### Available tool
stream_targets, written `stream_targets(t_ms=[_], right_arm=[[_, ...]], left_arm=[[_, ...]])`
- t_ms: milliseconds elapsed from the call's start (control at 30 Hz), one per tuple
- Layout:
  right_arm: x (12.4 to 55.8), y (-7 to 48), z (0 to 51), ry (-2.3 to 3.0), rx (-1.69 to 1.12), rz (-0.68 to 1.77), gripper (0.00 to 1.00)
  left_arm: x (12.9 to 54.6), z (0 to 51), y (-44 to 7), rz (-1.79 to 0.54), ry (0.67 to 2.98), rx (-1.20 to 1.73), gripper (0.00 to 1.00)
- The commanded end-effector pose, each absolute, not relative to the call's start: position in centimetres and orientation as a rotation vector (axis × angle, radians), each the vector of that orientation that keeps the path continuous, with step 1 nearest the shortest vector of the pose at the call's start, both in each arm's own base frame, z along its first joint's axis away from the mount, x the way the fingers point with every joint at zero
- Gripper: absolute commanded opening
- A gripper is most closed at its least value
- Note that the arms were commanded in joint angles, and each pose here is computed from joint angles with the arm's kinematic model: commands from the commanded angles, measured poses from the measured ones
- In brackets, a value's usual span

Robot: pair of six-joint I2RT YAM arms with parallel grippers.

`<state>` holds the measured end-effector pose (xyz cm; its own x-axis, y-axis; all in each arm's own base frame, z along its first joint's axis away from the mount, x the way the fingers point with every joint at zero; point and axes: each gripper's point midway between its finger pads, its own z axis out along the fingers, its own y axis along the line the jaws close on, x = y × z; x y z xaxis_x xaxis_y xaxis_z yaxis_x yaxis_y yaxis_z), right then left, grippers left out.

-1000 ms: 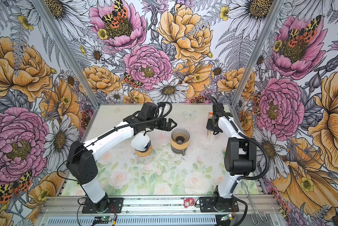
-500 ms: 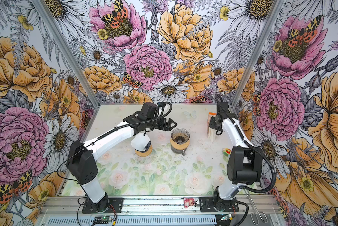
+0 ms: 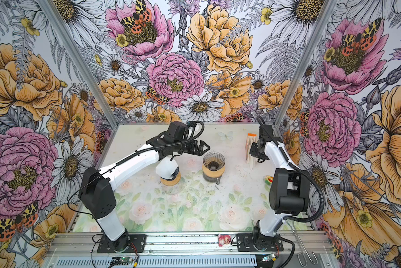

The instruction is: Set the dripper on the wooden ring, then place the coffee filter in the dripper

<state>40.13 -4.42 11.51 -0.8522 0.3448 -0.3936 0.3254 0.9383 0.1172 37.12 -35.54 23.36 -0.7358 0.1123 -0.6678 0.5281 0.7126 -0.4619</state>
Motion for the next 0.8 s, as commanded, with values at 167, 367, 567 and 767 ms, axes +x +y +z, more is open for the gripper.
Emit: stream_targets(t_ms=[167, 367, 567, 767], right_arm=[[41.0, -3.3, 10.1, 2.701, 0.438, 0.136, 0.24], [41.5, -3.4, 9.6, 2.711, 0.436, 0.125, 0.23], [42.1, -4.0, 9.8, 2.694, 0.453, 0.083, 0.15], [42.4, -3.9, 10.4, 2.671, 0.44, 0.066, 0.01]], left_arm=[[37.1, 24.0, -36.4, -0.904, 2.281, 0.518, 0.99], [37.2, 24.0, -36.7, -0.91, 2.282, 0.525, 0.99], [37.2, 24.1, -36.8, -0.91, 2.28, 0.527, 0.99], [37.2, 24.0, -36.7, -0.906, 2.283, 0.527, 0.99]])
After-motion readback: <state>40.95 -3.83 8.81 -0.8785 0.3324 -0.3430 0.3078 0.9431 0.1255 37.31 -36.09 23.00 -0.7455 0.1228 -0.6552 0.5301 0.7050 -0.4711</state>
